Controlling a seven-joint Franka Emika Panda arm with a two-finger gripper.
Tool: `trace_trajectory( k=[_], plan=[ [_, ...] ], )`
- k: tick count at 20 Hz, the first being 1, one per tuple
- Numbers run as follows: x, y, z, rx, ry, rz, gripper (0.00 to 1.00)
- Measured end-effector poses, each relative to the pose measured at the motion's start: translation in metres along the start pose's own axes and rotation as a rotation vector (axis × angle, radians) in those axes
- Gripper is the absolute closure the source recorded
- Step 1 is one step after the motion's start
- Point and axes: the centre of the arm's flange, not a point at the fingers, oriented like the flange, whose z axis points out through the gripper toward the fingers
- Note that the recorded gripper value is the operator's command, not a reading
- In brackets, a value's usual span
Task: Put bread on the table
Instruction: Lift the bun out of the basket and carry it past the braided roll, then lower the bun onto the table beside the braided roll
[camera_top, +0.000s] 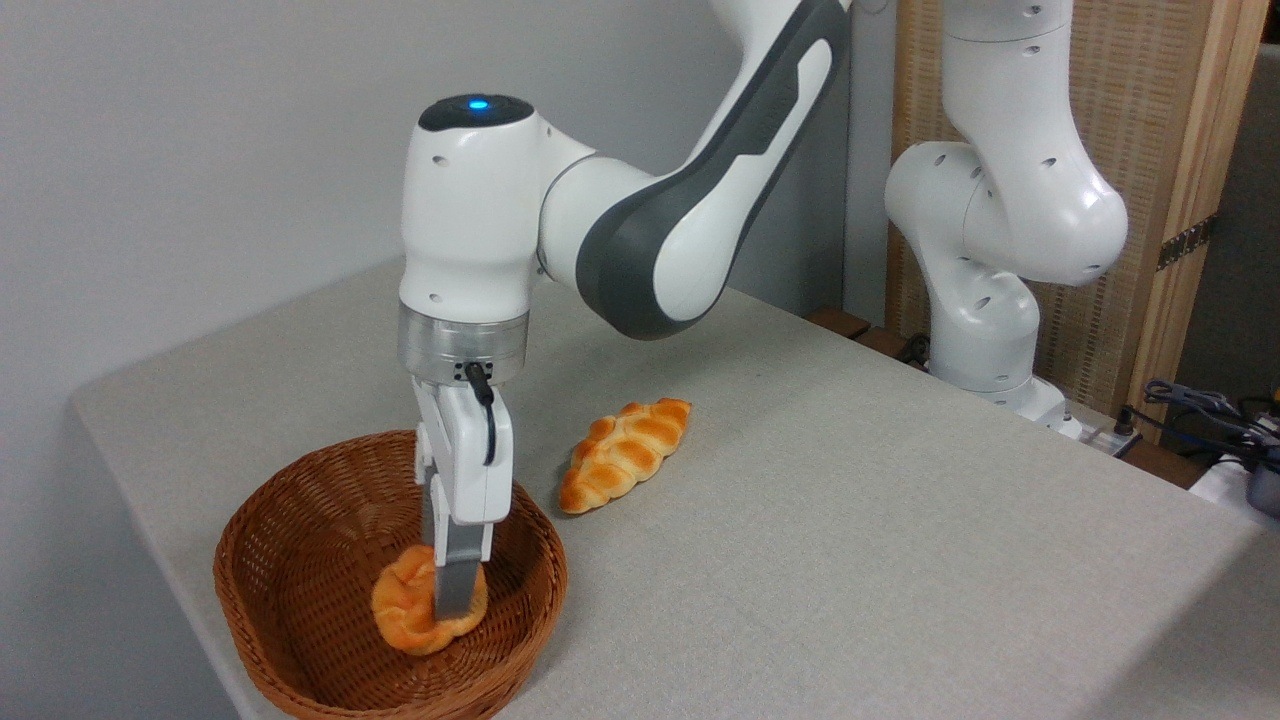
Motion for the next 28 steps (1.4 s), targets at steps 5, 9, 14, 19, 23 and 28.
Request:
trace_trajectory(
  k=[5, 9, 14, 19, 23, 28],
  plan=[
    [0.002, -0.014, -0.07, -0.029, 0.04, -0.054, 0.45],
    [-0.016, 0.009, -0.136, -0.137, -0.01, -0.039, 0.4],
    [-0.063, 0.031, -0.157, -0.247, -0.137, 0.11, 0.13],
    [-0.089, 0.05, -0.092, -0.276, -0.282, 0.216, 0.0],
    [-0.091, 0.054, -0.078, -0.273, -0.285, 0.227, 0.0],
    [-0.089, 0.055, -0.078, -0.273, -0.285, 0.233, 0.0]
  ],
)
